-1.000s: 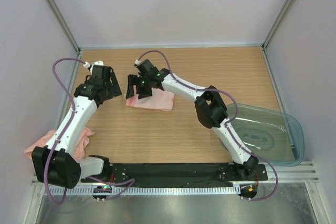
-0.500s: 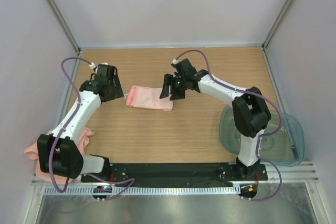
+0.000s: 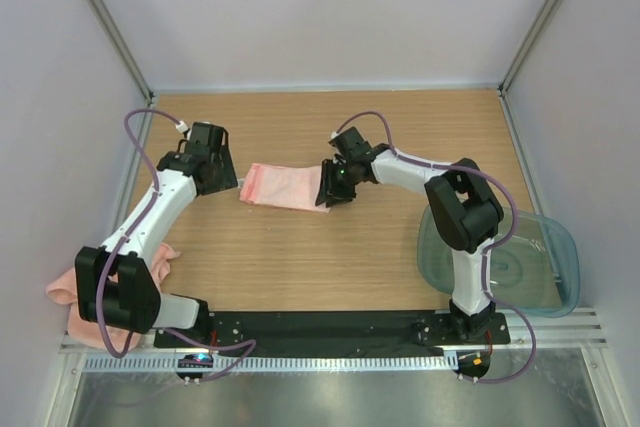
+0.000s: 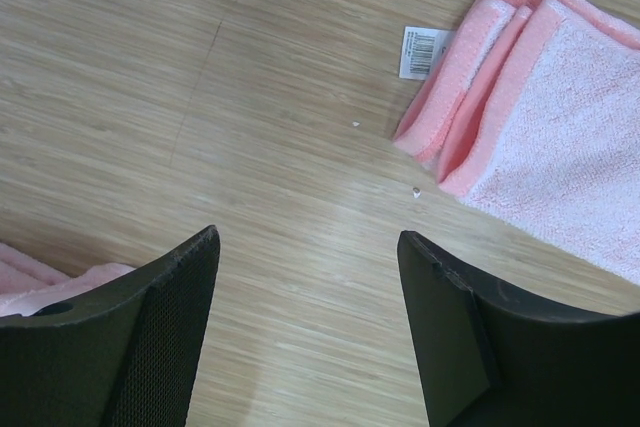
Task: Roll the towels
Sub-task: Fold the towel
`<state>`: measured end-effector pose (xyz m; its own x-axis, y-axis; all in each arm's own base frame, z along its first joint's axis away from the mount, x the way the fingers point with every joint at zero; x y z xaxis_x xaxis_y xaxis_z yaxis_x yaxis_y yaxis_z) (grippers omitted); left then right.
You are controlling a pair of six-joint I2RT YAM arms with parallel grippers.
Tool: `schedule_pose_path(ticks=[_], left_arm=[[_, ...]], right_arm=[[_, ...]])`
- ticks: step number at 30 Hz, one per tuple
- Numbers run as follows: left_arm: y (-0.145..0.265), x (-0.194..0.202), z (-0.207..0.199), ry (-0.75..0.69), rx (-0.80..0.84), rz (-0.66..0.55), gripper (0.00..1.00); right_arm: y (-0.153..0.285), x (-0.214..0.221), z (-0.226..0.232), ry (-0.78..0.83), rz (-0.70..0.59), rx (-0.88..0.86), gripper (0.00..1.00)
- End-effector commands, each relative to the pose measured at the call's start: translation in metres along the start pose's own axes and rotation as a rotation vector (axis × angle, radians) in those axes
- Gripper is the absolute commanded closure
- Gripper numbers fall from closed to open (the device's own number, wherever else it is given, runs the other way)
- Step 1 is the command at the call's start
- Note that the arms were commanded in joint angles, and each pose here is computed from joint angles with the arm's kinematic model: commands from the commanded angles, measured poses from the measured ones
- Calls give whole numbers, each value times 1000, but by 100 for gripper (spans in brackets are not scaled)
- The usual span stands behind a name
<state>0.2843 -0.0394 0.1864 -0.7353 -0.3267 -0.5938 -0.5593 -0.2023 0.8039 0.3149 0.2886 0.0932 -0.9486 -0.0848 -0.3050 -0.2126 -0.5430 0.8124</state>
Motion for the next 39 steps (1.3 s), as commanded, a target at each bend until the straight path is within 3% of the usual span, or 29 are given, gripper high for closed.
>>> schedule_pose_path(ticks=[1,12,21,28,34,39], left_arm=[[3,-10,-3,-13,0,-29,28],[-1,-11,-5,-18,-10,-15,28],[0,-11,-4,-19,-14,-20,28],[0,-12,-4,-19,-17,-25,28],[2,-11,-4,-17,-13,-20,29],[3,-10,-4,-23,-16,-27,29]], right_arm=[[0,1,-14,3,-17,28,59],[7,17,-36,2,9,99,63],[58,-20,-14,120,-99,147,64],[69,-37,-12,168,-120,153,64],[37,-57,-22,71,-125,-65,99],[13,-63,-42,-24,-144,-195,99]])
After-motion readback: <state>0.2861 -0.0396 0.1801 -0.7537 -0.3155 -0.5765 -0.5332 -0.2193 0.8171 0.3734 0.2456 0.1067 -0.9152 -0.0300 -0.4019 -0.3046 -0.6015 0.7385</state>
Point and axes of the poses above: each gripper's point midway between its finger pads, its own y axis back along the fingers, its own z axis along the line the jaws close on, x = y × z, the point moved 6 cm from there along y, back along the fingers, and after that the axes turned 6 degrees about y, right-handed, at the moved point
